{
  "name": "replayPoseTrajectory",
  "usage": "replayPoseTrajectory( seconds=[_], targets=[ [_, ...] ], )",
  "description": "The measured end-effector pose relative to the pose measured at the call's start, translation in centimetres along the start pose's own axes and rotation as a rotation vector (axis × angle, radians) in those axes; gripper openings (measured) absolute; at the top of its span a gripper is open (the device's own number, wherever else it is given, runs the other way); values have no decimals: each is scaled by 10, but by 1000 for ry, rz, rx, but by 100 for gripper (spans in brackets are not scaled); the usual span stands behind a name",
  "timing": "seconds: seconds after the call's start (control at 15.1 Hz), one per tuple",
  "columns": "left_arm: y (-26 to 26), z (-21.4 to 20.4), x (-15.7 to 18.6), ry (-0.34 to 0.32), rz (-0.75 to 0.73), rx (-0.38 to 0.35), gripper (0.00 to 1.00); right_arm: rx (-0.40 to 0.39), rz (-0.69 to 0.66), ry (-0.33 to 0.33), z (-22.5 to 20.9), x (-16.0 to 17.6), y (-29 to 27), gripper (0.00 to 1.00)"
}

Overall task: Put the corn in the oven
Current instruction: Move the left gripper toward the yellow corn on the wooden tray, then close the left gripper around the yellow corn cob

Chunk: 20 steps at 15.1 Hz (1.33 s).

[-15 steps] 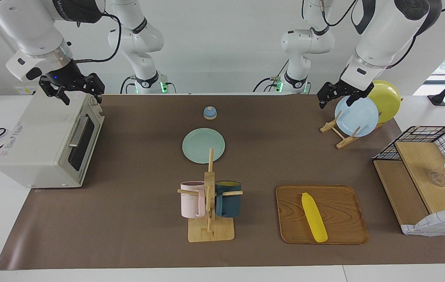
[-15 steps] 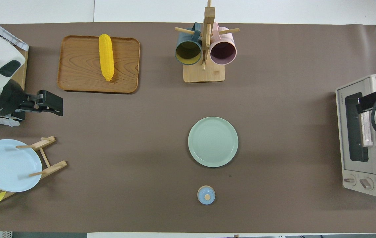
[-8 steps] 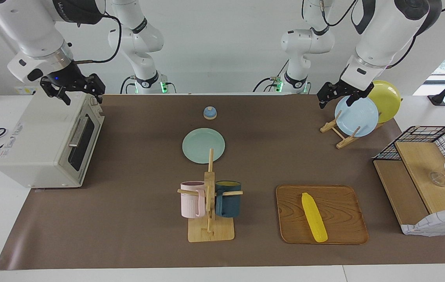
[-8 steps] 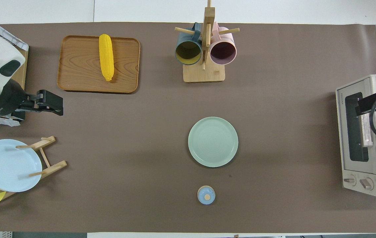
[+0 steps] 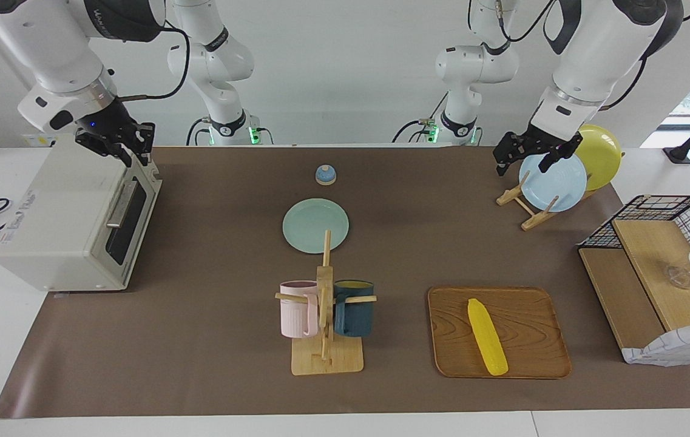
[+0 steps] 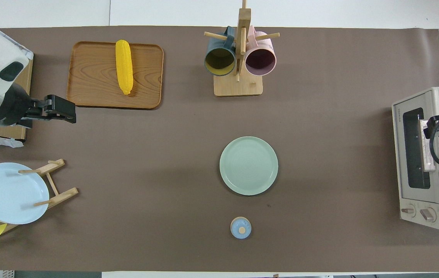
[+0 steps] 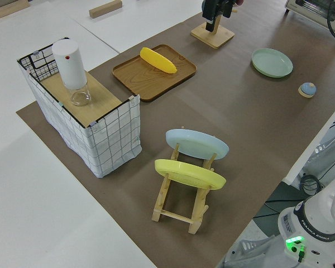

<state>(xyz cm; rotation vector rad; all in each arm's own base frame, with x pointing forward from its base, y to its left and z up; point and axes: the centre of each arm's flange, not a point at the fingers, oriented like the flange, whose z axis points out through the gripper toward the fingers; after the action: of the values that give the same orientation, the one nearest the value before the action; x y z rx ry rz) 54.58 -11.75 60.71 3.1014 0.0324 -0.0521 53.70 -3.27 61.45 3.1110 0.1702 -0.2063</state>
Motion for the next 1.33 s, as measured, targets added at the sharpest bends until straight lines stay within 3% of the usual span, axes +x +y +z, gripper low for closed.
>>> replayPoseTrajectory(
  seconds=[0.13,0.33,0.6,1.06,1.33],
  targets=[
    [2,10,9,-3,-4,-24,100,1,10,0,0,-2,4,1],
    [3,36,34,-30,-9,-27,100,-3,67,3,8,-4,12,1],
    [8,88,94,-48,-15,-38,100,-19,98,55,60,-6,25,1],
    [43,208,181,-12,17,-45,100,-53,78,29,97,0,21,1],
    [48,244,203,52,41,-4,100,-97,75,-2,111,5,29,1]
  ],
)
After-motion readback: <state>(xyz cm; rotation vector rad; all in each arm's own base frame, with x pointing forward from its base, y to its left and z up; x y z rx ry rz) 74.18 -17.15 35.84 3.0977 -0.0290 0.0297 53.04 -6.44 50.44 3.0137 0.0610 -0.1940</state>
